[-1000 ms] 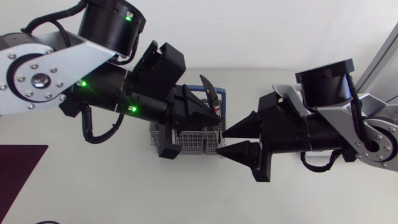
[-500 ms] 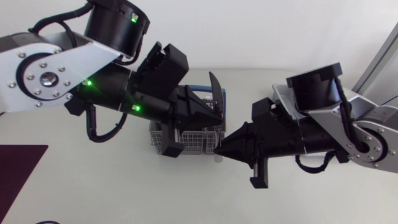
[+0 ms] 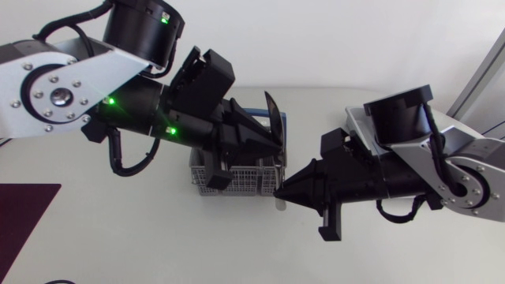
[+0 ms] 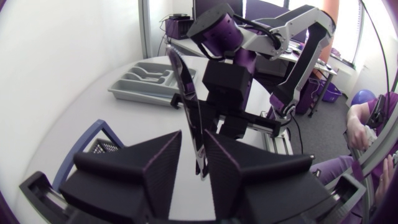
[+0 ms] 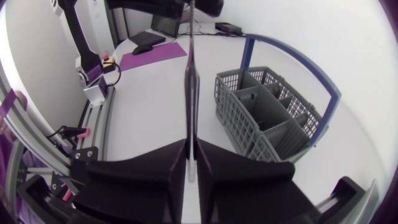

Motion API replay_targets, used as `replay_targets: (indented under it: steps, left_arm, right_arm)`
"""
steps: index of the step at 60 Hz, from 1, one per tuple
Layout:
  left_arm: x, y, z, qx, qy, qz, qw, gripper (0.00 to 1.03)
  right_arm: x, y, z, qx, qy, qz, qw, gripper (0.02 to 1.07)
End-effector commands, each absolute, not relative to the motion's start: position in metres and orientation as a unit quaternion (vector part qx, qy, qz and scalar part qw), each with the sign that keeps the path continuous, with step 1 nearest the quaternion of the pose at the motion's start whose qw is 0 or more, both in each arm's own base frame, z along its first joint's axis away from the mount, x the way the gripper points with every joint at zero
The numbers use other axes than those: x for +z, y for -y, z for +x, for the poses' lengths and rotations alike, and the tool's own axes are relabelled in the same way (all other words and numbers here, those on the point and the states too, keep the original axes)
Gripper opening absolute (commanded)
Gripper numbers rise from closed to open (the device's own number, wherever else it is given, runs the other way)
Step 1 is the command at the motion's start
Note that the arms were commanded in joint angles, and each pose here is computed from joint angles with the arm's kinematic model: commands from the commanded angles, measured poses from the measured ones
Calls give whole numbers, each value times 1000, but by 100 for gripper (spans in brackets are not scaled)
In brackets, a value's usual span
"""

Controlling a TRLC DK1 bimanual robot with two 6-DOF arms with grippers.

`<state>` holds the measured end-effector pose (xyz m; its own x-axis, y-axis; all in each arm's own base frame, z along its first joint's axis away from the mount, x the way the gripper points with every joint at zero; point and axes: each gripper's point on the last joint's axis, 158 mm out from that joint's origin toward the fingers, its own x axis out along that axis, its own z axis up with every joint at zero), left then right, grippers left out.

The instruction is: Unload the cutlery basket into the drawer organizer.

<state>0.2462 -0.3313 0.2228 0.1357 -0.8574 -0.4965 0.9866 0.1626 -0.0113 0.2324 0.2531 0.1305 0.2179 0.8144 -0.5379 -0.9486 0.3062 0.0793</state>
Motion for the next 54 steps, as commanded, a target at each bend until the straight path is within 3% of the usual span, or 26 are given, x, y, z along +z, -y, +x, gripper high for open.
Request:
replay_targets:
  steps: [1,17,33,54]
  left_arm:
    - [232,335,253,-623,-198,149,741,59]
    - [226,332,263,-609,-209,150,750,92]
    - [230,323,277,-592,-207,148,765,92]
    - [208,304,304,-542,-221,174,792,92]
  right_arm:
    - [122,-247,229,568,-266,-121,769,8]
    - [118,-227,240,542,-271,-117,787,8]
    - [111,-174,271,477,-281,-120,824,8]
    - [95,-66,321,371,-306,-130,867,8]
